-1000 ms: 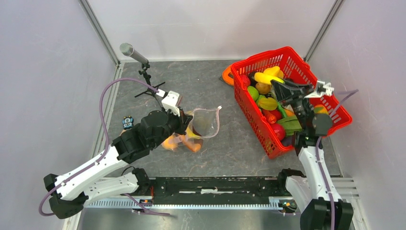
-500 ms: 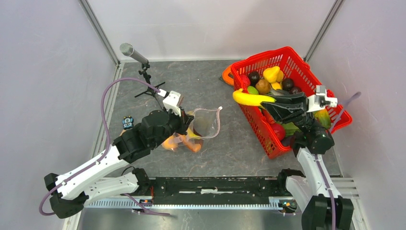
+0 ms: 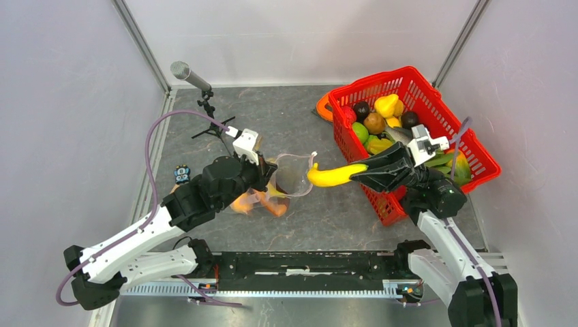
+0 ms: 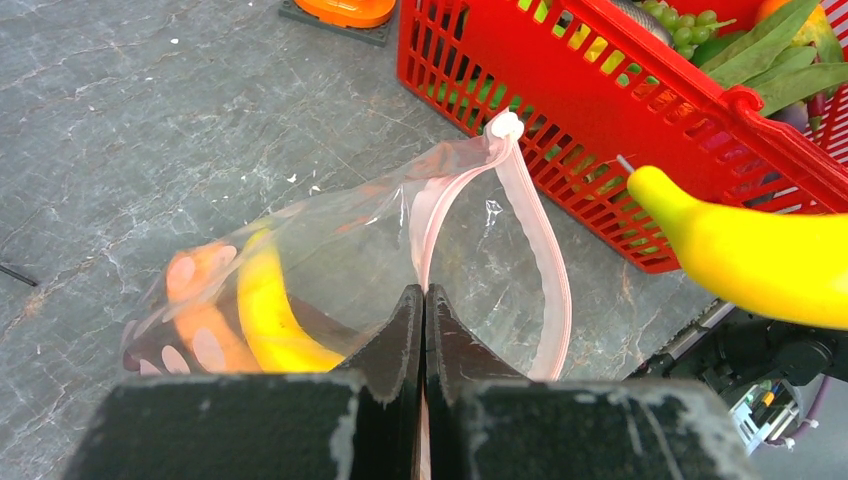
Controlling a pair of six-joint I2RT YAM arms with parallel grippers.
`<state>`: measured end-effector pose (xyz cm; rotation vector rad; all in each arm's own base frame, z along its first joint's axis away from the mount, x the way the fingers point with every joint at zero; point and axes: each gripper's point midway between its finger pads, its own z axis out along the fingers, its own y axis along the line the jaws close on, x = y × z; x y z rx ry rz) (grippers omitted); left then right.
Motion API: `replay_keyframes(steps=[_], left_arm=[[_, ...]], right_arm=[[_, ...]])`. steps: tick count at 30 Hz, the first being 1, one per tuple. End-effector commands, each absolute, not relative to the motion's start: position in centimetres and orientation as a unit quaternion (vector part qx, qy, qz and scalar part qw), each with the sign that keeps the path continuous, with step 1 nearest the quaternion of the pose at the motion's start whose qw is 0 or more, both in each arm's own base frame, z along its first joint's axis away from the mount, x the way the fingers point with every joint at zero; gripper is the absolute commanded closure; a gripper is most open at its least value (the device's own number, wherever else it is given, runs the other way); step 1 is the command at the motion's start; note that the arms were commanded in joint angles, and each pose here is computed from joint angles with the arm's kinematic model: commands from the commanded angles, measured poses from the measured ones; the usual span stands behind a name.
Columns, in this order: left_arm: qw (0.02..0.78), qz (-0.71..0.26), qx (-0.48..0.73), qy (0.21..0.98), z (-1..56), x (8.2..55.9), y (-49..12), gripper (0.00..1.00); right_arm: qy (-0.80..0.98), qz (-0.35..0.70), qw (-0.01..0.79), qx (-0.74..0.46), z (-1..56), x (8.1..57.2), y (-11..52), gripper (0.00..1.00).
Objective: Place the food in the zip-top bag and seal the zipper
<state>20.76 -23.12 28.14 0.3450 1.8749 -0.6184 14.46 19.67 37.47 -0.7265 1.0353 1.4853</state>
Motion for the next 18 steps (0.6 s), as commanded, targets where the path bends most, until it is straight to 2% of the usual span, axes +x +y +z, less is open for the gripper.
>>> replay_keyframes(steps=[1,5,9,13,18], left_arm=[[0.548,-0.296,0.127,0.772,30.1,20.7,-23.9,0.97],[0.551,-0.310,0.123,0.765,30.7,20.4,-23.9,0.97],[0.553,-0.314,0.123,0.762,31.1,20.3,-23.9,0.97],[0.550,-0.318,0.128,0.761,31.1,20.2,-24.1,0.97],[0.551,-0.313,0.124,0.763,31.0,20.2,-23.8,0.97]], right_arm=[[0.289,0.568,0.643,-0.425,39.4,10.0,19.7,1.00],[0.343,0.543,0.644,-0.415,38.6,13.4,21.4,1.00],[0.428,0.459,0.656,-0.419,36.4,18.0,23.4,1.00],[0.460,0.462,0.623,-0.434,35.6,18.8,25.4,1.00],[0.460,0.465,0.600,-0.461,34.7,17.5,27.0,1.00]])
